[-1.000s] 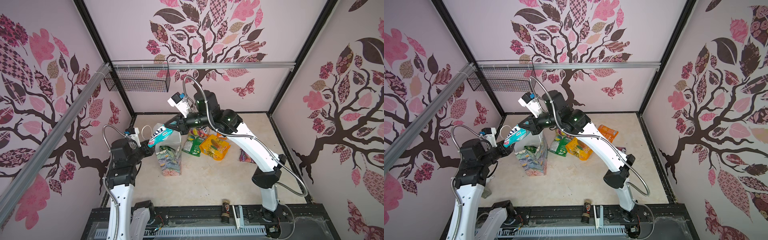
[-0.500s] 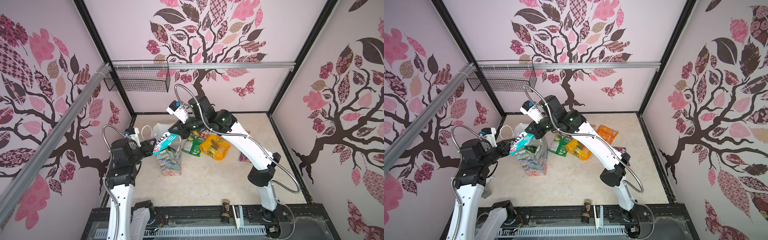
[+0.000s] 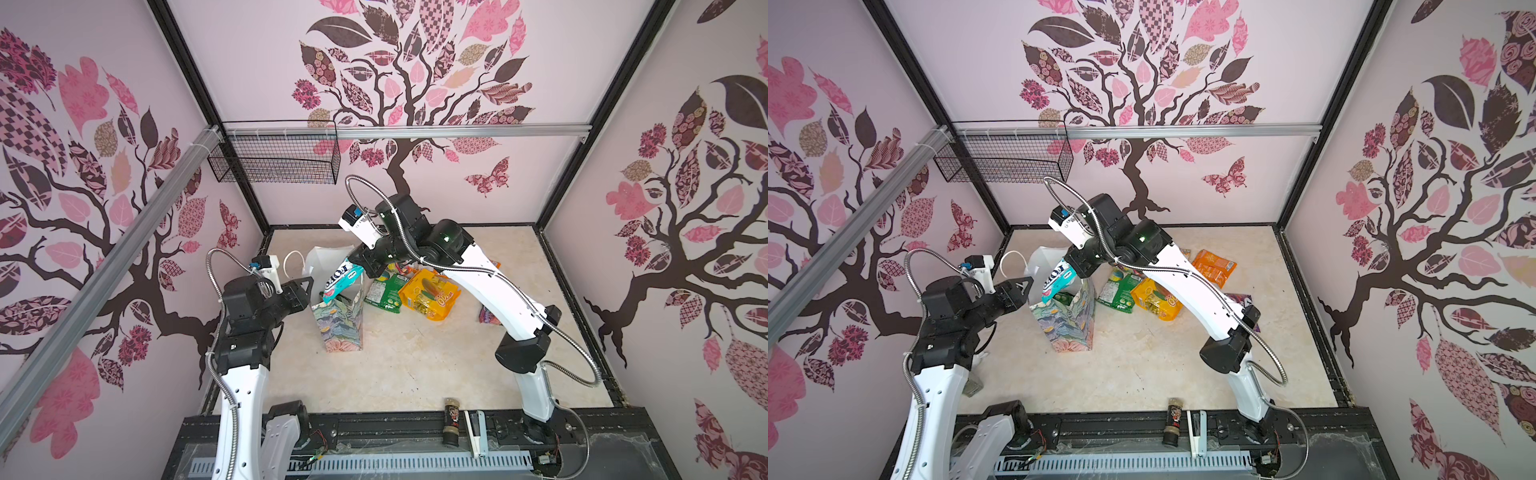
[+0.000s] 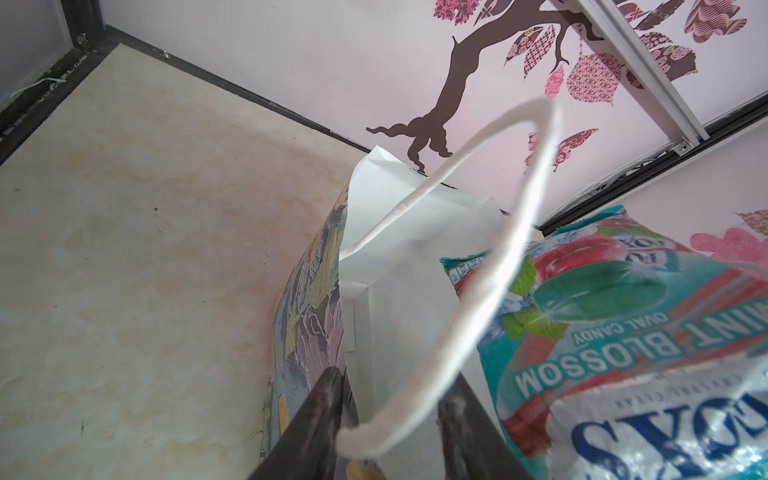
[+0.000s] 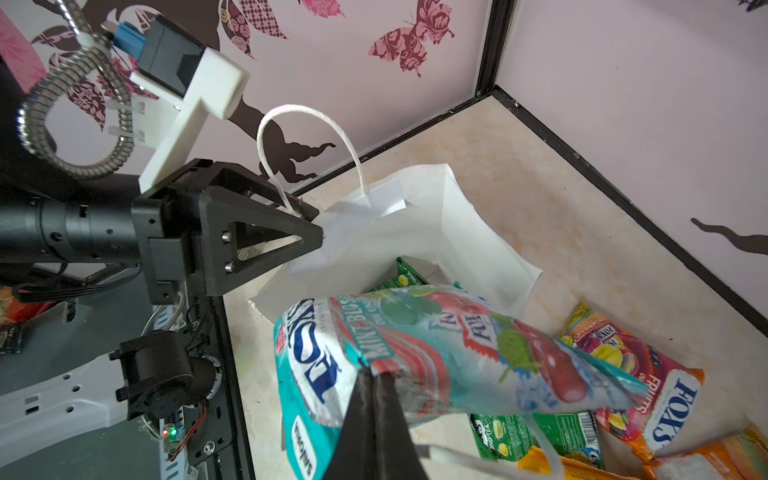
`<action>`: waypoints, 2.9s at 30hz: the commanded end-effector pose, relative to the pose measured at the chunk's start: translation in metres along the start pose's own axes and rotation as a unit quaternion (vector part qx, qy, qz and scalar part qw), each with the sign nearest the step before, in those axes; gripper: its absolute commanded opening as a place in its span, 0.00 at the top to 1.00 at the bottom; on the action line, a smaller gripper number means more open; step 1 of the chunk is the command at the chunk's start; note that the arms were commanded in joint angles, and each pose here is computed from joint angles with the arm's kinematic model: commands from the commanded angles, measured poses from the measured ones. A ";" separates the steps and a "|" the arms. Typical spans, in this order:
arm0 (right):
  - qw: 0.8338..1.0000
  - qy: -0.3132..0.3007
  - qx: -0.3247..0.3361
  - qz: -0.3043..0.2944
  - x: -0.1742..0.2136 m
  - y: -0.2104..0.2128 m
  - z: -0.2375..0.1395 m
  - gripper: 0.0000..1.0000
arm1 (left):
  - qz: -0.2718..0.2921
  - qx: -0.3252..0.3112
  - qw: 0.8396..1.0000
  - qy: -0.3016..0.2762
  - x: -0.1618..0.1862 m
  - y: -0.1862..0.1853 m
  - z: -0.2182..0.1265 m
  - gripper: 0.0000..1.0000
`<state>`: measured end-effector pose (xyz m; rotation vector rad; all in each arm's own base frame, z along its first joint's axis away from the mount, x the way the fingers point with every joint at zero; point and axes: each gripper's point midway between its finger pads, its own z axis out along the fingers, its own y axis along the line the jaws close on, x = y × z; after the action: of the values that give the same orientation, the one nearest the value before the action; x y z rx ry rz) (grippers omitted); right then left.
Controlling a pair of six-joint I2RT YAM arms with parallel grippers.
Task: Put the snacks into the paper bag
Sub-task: 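Carry the teal candy bag over the paper bag's opening with the right gripper, then lower the teal candy bag into the paper bag and open the right gripper, then move the right gripper back toward the purple Fox's Berries candy bag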
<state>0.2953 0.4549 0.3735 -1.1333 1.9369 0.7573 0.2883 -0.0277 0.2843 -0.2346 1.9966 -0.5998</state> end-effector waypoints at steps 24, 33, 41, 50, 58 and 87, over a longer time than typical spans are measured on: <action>0.990 0.017 0.109 -0.083 0.002 -0.009 0.010 1.00 | 0.004 0.000 1.000 -0.001 0.003 0.001 0.000 0.59; 0.986 0.040 0.124 -0.108 0.011 -0.012 -0.001 1.00 | 0.003 -0.002 1.000 0.000 0.003 0.003 0.001 0.58; 0.973 0.050 0.177 -0.141 0.012 -0.009 -0.004 1.00 | 0.004 -0.001 1.000 -0.002 0.002 0.001 0.000 0.58; 0.967 0.072 0.199 -0.143 0.023 -0.011 0.010 1.00 | 0.007 0.008 1.000 -0.006 0.002 -0.003 -0.003 0.58; 0.968 0.083 0.199 -0.129 0.033 -0.011 0.015 0.97 | 0.005 0.004 1.000 -0.006 0.002 -0.001 -0.002 0.59; 0.972 -0.153 0.177 0.003 -0.032 0.015 -0.119 0.39 | 0.043 -0.018 0.998 0.049 0.012 -0.011 0.006 0.52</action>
<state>0.2680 0.4104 0.4044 -0.9248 1.8530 0.3999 0.2878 -0.0475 0.2612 -0.1665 2.1224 -0.5835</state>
